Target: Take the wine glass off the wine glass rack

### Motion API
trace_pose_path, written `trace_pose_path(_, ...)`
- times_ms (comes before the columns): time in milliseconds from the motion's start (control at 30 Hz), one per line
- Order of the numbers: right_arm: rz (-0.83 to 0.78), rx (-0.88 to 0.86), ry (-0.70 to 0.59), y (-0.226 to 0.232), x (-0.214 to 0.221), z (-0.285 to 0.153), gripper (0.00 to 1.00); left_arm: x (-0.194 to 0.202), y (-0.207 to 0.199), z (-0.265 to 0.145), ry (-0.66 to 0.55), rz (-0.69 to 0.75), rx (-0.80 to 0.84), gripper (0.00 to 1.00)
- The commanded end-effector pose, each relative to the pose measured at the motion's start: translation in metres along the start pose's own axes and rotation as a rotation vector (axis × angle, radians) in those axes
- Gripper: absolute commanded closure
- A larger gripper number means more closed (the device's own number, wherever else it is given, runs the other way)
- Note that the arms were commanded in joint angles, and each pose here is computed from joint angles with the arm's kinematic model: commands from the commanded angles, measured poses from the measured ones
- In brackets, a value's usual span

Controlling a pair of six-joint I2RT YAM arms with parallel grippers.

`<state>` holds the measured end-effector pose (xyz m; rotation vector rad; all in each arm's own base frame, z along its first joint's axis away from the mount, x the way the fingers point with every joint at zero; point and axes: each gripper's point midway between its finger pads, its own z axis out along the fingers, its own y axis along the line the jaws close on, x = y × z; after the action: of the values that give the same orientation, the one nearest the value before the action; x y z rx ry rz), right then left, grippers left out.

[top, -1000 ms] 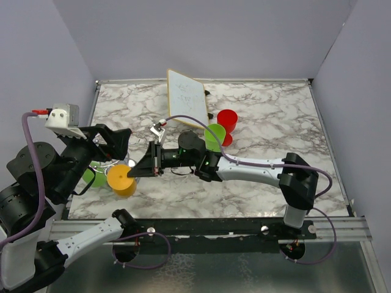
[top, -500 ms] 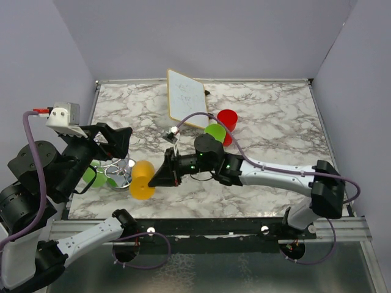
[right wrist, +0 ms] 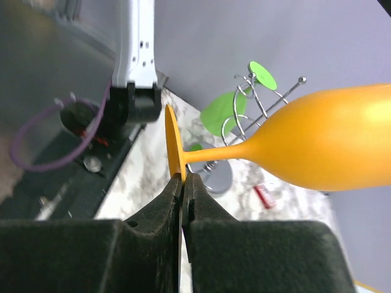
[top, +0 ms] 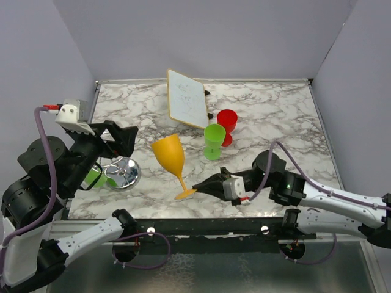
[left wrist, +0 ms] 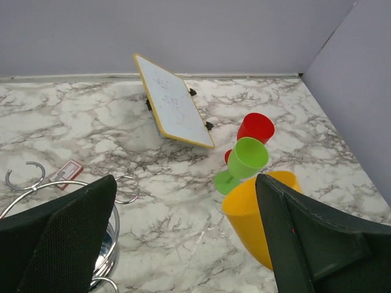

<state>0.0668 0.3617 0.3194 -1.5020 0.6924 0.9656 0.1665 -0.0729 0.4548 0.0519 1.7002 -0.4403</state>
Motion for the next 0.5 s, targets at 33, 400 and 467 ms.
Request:
trace_pose_path(33, -0.431, -0.031, 0.162, 0.014, 0.042, -0.036, 0.99, 0.002, -0.018, 0.01, 0.015, -0.014, 0.064, 0.01)
trace_pose_path(400, -0.968, 0.078, 0.541, -0.009, 0.089, -0.11, 0.99, 0.047, -0.091, 0.048, 0.206, -0.093, 0.335, 0.01)
trace_pose_path(467, -1.037, 0.088, 0.587, -0.012, 0.089, -0.12, 0.99, 0.059, -0.1, 0.055, 0.257, -0.089, 0.367, 0.01)
